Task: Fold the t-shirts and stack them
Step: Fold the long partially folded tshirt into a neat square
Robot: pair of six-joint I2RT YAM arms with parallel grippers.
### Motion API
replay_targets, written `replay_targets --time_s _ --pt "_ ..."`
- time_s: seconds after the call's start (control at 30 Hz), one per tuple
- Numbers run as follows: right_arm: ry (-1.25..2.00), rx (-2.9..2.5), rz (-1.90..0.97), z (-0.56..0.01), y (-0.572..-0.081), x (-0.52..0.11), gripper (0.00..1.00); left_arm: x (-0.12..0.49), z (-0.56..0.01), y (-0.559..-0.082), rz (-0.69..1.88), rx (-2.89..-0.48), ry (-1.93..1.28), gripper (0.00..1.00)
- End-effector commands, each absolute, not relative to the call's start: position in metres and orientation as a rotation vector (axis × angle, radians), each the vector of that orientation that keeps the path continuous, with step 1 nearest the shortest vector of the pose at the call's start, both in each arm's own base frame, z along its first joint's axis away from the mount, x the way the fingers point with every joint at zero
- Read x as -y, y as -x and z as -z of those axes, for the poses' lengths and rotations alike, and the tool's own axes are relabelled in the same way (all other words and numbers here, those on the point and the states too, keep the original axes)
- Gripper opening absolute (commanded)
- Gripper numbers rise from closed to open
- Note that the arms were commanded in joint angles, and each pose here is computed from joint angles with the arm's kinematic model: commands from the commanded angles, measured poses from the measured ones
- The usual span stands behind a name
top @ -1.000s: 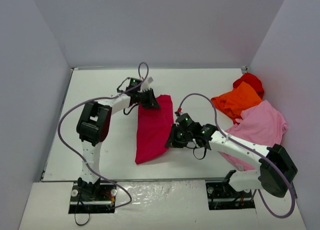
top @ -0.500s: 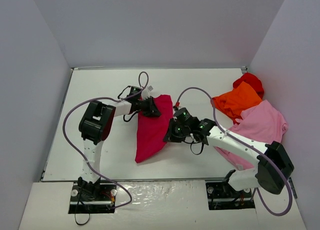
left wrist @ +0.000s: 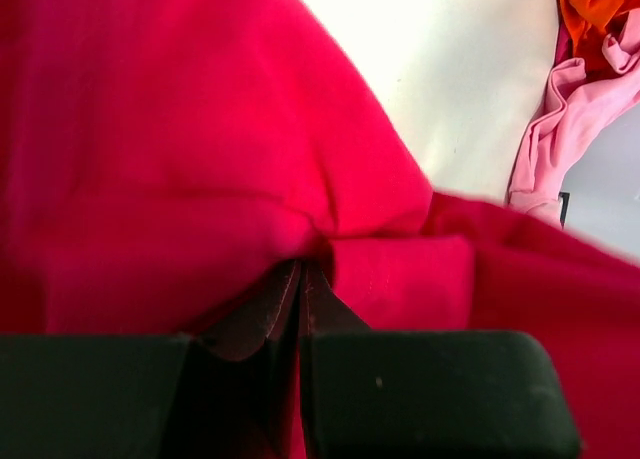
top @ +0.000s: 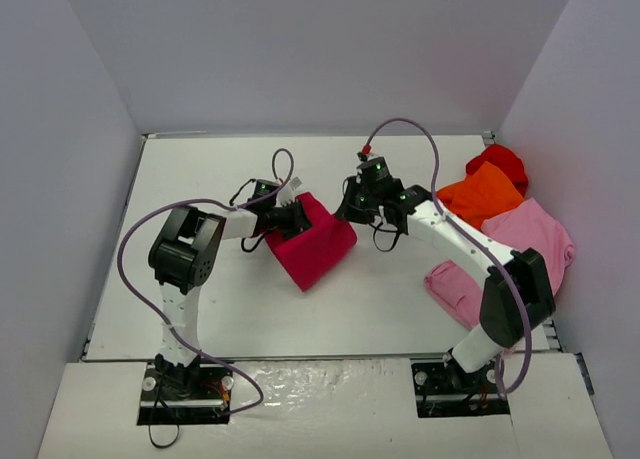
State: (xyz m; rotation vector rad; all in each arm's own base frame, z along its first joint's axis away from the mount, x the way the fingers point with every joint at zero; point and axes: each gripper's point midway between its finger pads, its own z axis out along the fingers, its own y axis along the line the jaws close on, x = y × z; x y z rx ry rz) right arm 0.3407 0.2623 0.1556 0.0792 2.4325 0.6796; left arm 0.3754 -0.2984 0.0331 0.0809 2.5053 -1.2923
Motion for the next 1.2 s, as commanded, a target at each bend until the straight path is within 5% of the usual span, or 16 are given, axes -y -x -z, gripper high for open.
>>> replay_targets --time_s 0.0,0.37,0.87,1.17 --pt "-0.044 -2.288 -0.711 -0.187 -0.391 -0.274 0.00 0.291 -0.029 -0.367 1.230 -2.523 -0.072 0.00" --pt "0.031 -2.295 -0.898 -0.188 -0.413 -0.316 0.00 0.265 -0.041 -0.366 1.057 -2.503 0.023 0.00" --pt "0.103 -2.262 -1.015 -0.201 -0.417 -0.338 0.00 0.142 -0.223 -0.351 0.409 -2.193 0.161 0.04" --pt "0.155 -2.270 -1.099 -0.202 -0.414 -0.354 0.00 0.081 -0.176 -0.321 0.250 -2.309 0.389 0.05"
